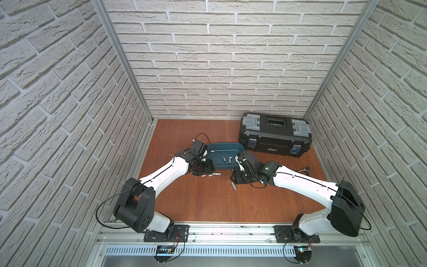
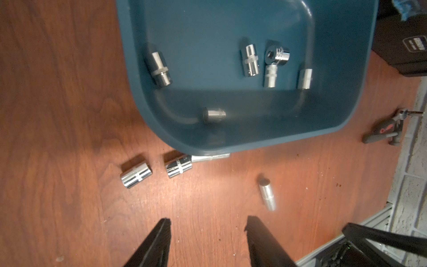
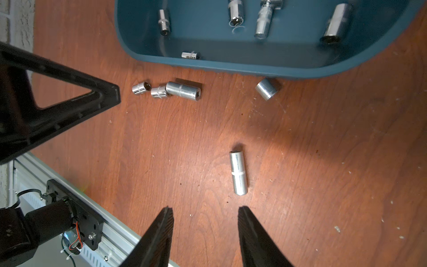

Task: Put the socket on the desktop into the storage box
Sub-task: Pick up the socket head from the center of the board.

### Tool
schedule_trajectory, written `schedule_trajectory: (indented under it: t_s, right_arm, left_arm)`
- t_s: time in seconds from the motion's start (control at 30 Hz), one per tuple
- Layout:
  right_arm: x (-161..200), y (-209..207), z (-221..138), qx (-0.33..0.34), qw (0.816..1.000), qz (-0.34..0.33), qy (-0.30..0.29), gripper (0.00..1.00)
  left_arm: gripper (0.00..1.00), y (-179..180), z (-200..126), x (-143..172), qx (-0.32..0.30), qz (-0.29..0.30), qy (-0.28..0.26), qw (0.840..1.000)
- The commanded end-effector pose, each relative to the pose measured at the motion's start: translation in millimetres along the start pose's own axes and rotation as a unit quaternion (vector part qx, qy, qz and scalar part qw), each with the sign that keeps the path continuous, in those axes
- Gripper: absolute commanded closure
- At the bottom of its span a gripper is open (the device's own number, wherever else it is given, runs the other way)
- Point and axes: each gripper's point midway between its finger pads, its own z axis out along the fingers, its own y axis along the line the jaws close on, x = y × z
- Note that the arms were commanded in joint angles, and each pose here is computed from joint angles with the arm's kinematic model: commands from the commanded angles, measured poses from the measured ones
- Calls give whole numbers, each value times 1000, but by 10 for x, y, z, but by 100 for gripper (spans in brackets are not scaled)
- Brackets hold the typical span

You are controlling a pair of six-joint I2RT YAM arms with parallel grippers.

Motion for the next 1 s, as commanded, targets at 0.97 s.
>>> schedule_trajectory:
  t_s: [0.97]
  right_arm:
    - [287, -193, 401, 90, 993, -22, 72, 57]
  left_arm:
    - [42, 206, 60, 648, 31, -31, 24, 999]
